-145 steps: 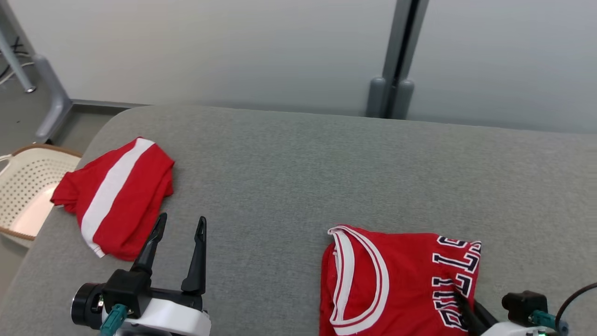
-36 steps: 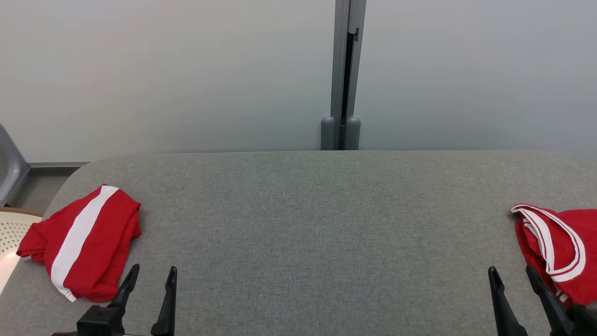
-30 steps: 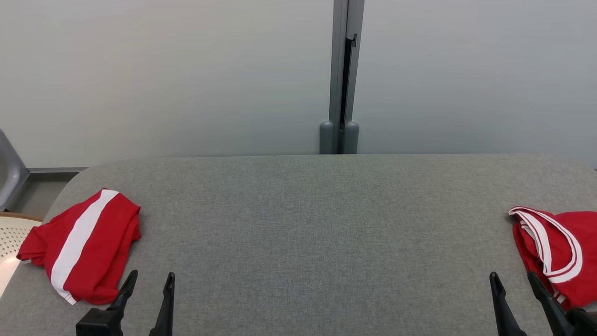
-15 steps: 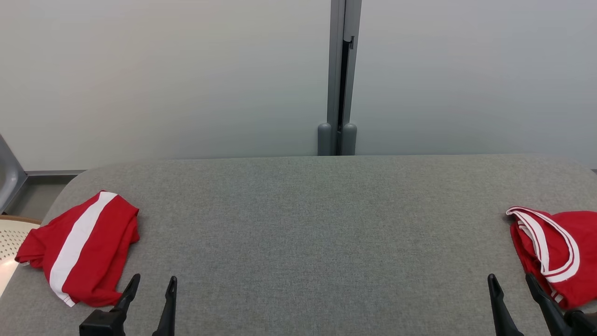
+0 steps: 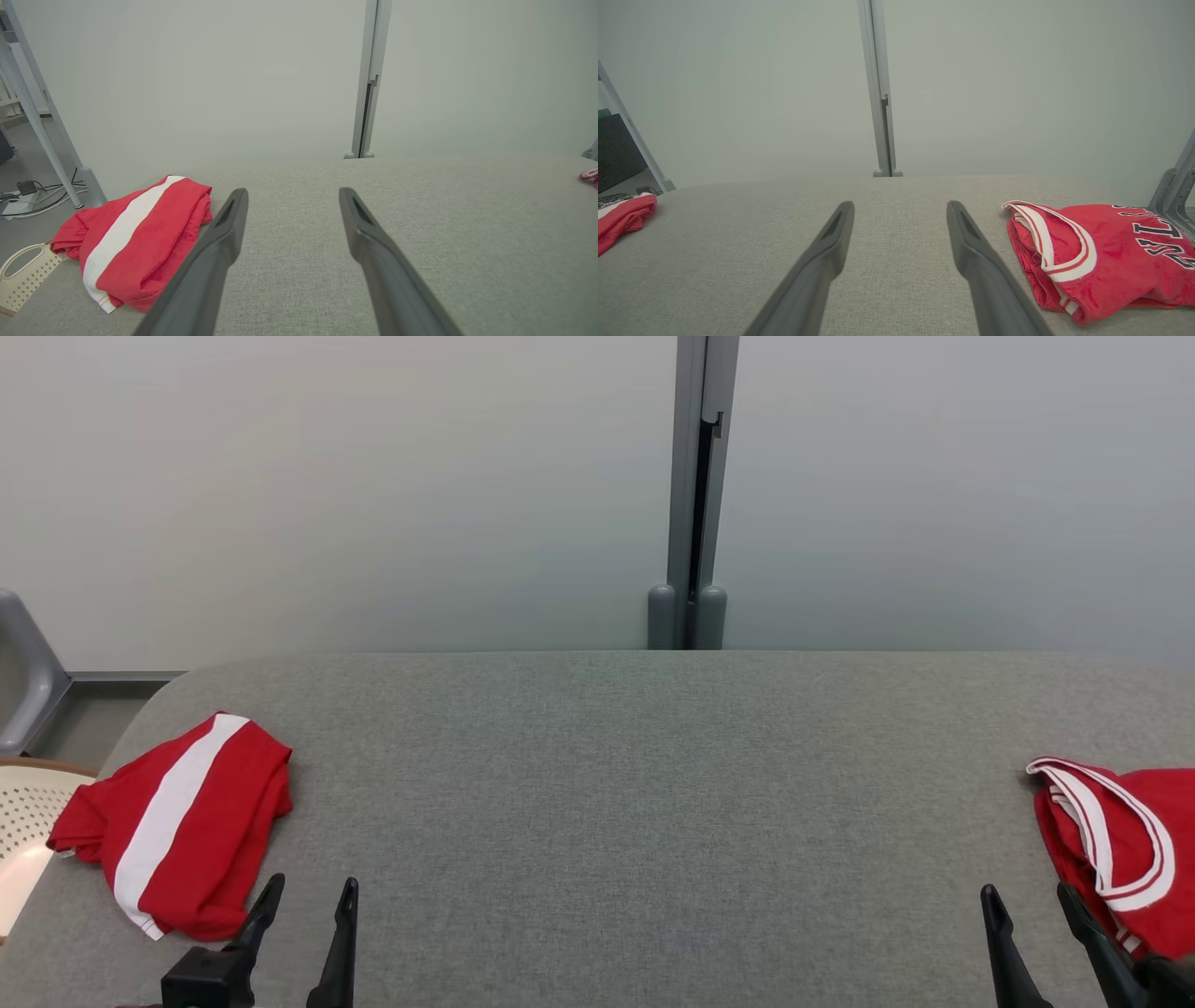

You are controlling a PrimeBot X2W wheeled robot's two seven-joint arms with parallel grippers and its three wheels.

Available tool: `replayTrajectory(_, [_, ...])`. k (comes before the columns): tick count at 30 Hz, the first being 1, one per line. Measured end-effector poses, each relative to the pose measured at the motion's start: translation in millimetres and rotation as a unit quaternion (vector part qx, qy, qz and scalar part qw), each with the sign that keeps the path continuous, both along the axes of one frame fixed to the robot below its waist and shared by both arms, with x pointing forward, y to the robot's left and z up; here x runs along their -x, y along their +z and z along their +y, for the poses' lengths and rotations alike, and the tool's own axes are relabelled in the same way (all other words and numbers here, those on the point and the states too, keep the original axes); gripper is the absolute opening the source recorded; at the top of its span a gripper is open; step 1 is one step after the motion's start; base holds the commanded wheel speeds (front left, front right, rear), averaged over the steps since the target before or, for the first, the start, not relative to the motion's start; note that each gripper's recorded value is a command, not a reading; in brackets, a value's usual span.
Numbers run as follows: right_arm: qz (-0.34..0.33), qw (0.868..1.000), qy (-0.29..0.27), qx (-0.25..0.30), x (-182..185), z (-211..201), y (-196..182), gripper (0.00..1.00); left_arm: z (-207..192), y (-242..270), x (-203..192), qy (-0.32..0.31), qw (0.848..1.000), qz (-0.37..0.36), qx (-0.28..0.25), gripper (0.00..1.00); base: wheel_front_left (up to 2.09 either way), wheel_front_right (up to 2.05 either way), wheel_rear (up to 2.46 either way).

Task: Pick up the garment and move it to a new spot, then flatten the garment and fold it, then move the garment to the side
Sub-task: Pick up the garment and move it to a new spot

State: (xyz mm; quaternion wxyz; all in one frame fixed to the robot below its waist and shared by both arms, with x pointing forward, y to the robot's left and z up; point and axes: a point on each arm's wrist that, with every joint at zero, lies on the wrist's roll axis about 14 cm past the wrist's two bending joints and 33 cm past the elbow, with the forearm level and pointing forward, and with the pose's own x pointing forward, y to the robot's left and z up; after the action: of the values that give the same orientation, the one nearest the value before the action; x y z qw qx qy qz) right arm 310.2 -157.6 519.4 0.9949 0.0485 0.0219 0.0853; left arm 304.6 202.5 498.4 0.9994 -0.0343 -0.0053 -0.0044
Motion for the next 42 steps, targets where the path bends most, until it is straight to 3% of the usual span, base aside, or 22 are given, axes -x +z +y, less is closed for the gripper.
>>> replayTrajectory(15, [0.009, 0.995, 0.097, 0.013, -18, 56, 1, 1.0, 54, 15, 33, 0.1, 0.994, -0.041, 0.014, 1.0, 0.0, 0.0, 0.0])
replayTrajectory(24, [-0.004, 0.982, 0.188, 0.009, -30, 120, 11, 1.0, 97, 18, 75, 0.186, 0.981, -0.05, 0.009, 1.0, 0.0, 0.0, 0.0])
replayTrajectory(42, [0.008, 0.978, 0.207, 0.005, -41, 133, 2, 1.0, 101, 17, 76, 0.199, 0.979, -0.041, 0.005, 1.0, 0.0, 0.0, 0.0])
